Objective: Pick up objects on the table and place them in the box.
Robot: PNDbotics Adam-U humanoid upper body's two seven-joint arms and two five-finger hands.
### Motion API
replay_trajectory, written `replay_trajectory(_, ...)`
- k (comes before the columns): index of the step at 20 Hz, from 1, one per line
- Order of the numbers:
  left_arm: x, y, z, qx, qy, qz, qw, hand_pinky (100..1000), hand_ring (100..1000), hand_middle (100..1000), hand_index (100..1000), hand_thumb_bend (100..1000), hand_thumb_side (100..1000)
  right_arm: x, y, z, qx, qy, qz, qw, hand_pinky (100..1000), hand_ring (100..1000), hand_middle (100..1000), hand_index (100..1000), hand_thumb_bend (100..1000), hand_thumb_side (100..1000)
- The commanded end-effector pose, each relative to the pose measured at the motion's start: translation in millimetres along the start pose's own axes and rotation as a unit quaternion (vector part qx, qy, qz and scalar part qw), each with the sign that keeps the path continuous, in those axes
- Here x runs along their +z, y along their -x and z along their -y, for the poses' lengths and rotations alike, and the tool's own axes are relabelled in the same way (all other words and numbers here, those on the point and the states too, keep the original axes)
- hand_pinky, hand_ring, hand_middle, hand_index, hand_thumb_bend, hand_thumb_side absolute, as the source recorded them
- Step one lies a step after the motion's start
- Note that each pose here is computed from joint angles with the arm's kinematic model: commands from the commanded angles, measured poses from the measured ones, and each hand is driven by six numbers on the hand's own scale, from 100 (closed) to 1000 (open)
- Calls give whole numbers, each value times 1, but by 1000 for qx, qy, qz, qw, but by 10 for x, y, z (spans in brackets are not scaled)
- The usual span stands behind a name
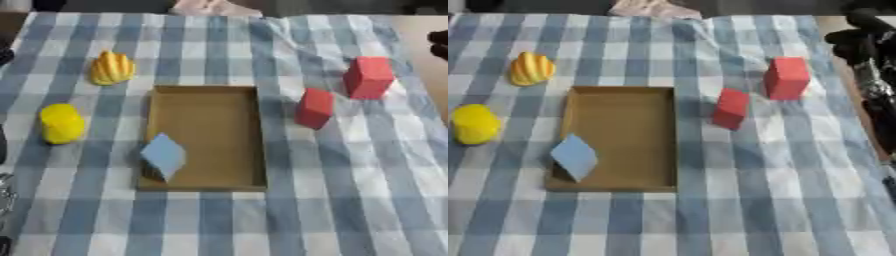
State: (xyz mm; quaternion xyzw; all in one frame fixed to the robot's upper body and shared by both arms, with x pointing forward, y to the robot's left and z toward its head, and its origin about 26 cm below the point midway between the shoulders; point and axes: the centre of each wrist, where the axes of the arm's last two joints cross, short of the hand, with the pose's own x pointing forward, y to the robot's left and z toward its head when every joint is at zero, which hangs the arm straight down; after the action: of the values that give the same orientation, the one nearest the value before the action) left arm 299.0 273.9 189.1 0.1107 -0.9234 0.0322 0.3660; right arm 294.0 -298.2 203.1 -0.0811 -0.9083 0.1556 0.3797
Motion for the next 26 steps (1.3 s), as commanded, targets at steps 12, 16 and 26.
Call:
replay_trajectory(12,-48,-74,-21,-6,9,16,1000,819,782,691,831,138,807,-363,-448,547,238,-65,26,969,868,896,766,900,100,527)
replay_trajectory(16,-49,-75,-25,-8,11,16,1000,818,783,691,831,137,807,-500,-599,650,330,-81,14,940,849,894,782,897,100,466)
replay_trajectory(26,-53,-80,-17,-10,21,15,1000,818,784,691,830,137,810,-751,-357,896,490,-165,-35,855,817,893,823,895,100,410)
